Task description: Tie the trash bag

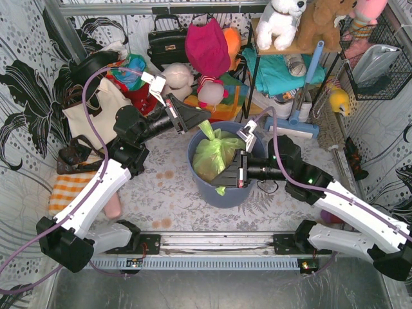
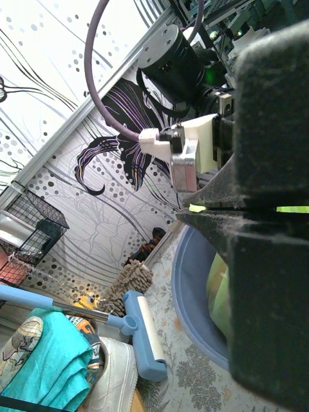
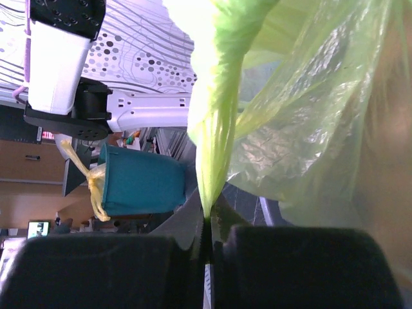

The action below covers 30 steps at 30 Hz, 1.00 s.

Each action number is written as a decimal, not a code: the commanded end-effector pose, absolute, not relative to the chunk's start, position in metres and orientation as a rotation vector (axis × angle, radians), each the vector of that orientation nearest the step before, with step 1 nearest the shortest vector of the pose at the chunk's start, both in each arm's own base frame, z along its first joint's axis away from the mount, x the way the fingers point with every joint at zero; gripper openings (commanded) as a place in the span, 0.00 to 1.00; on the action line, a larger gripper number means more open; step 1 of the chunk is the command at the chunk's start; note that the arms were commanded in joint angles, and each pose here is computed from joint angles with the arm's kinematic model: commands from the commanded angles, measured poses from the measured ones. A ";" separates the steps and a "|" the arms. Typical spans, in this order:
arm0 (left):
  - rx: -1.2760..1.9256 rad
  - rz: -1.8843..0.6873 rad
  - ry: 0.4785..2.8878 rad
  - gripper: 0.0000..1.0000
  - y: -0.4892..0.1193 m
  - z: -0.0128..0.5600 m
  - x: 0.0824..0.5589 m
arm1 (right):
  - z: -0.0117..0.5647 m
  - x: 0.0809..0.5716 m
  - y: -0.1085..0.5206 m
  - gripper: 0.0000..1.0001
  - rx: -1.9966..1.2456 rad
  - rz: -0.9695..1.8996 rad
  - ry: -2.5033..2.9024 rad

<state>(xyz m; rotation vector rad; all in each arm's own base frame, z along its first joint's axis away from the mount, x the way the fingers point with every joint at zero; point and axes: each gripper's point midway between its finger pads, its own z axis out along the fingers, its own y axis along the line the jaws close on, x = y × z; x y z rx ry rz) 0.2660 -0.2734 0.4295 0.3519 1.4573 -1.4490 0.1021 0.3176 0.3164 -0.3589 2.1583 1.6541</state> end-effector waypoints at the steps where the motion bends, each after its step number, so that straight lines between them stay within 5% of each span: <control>1: 0.375 -1.420 1.371 0.00 -0.267 0.454 0.263 | 0.337 0.099 0.310 0.00 -0.394 1.649 2.082; 20: 0.349 -1.190 1.289 0.00 -0.249 0.514 0.332 | 0.410 0.127 0.301 0.00 -0.629 1.381 1.695; 30: 0.340 -1.221 1.487 0.00 -0.267 0.444 0.377 | 0.342 0.111 0.295 0.00 -0.746 1.375 1.709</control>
